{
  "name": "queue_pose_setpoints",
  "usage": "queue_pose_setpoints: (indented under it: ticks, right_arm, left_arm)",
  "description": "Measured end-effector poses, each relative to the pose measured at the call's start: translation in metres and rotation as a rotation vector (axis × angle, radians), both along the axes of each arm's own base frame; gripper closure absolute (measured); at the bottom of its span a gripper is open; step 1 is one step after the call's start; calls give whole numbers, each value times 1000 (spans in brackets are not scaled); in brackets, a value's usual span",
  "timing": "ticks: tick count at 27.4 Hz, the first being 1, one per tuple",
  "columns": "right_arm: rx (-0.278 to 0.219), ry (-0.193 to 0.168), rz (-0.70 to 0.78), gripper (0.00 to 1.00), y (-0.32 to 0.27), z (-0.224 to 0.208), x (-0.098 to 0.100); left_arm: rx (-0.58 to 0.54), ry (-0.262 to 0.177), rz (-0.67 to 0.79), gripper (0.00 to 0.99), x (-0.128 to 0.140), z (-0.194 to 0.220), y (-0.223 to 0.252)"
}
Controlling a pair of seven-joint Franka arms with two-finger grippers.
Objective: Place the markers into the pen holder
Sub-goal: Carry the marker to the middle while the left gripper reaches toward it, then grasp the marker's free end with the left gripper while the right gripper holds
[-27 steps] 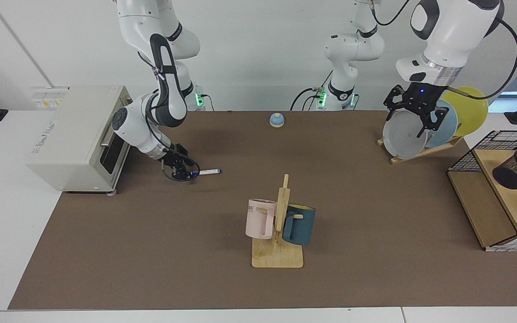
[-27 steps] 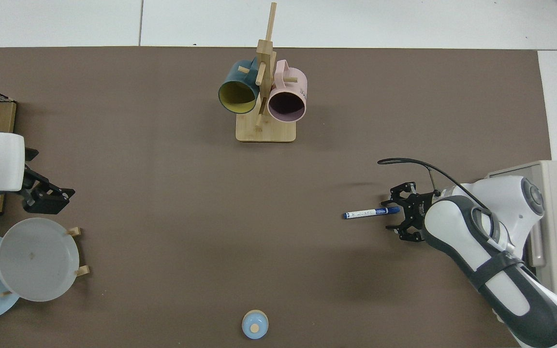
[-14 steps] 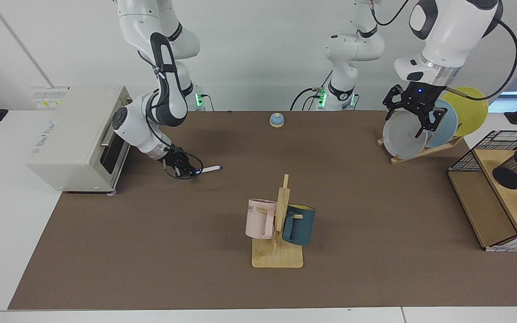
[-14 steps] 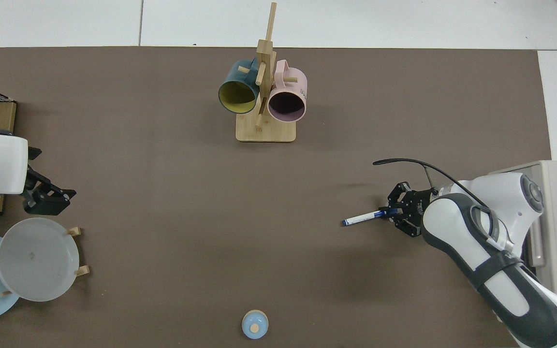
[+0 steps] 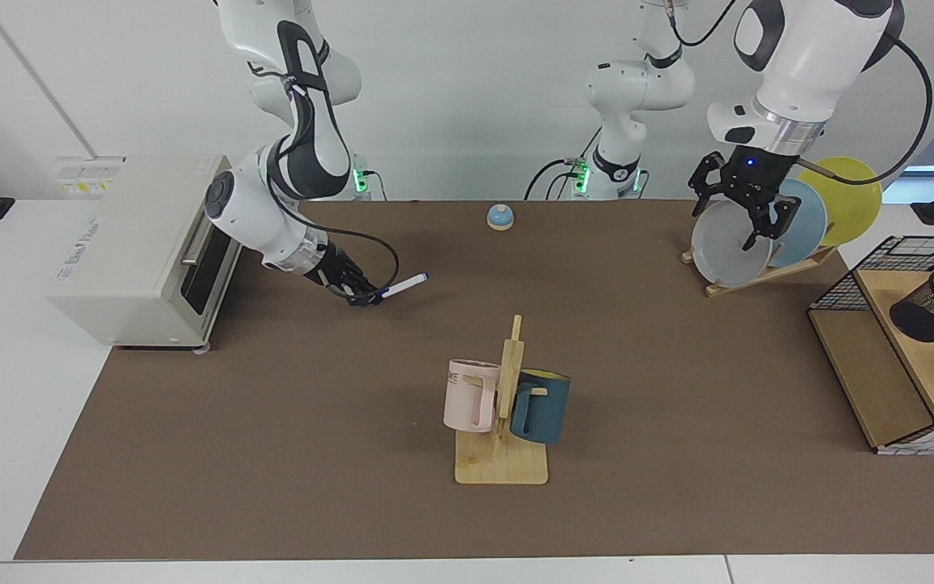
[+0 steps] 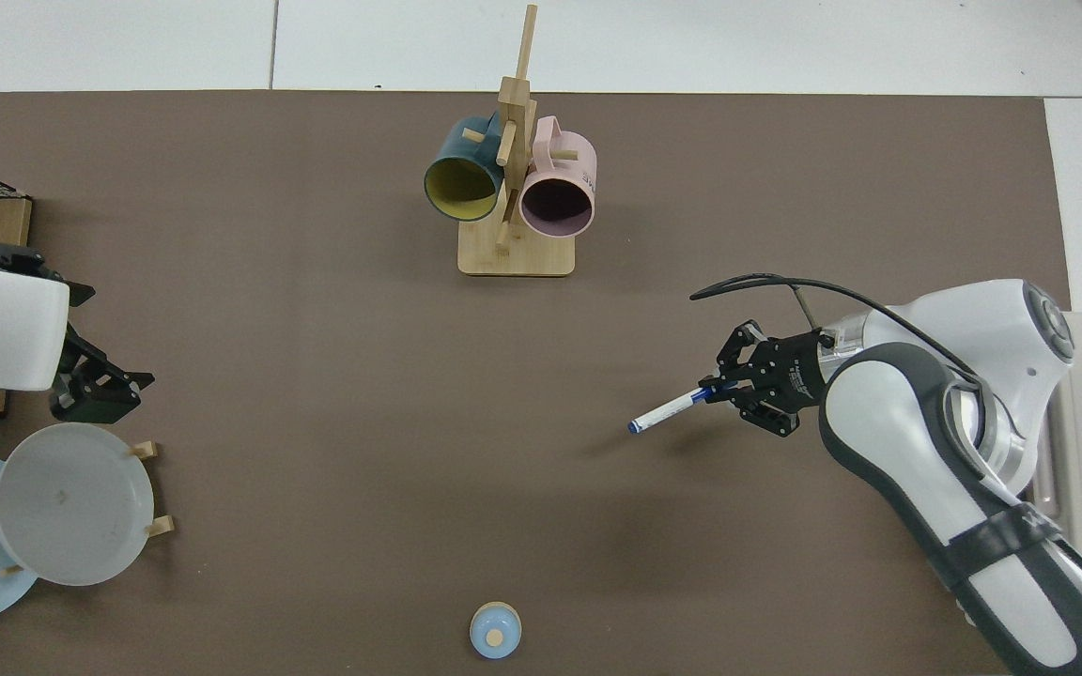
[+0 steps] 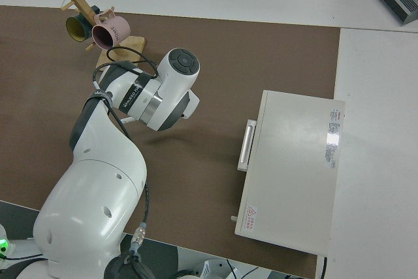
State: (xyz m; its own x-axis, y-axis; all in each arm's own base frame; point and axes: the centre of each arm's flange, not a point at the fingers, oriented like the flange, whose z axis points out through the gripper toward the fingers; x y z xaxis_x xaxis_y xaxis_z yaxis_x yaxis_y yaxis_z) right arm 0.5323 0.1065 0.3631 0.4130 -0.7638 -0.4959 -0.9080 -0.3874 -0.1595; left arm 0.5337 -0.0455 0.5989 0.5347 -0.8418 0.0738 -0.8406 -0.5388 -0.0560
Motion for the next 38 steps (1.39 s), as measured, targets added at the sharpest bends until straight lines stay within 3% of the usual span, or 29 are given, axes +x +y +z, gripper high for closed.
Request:
queue_pose_setpoints:
  ticks: [5,12,23,28,38]
  right_arm:
    - [20,-6,-22,837,44,36,8]
    - [103,1,-78,837,128,82,7]
    - [217,-13,-198,837,221,102,-10]
    - [273,-12,-248,837,241,107,-18]
    - [337,-7,-310,837,252,113,-22]
  left_arm:
    - [-11,-2,-75,0,-1,0,-7]
    - [-53,-11,-204,0,-3,1,-36]
    - [-85,-9,-340,0,-15,1,-92]
    - [-80,6,-412,0,-18,-6,-109]
    - [-78,41,-533,13,-16,-28,-137]
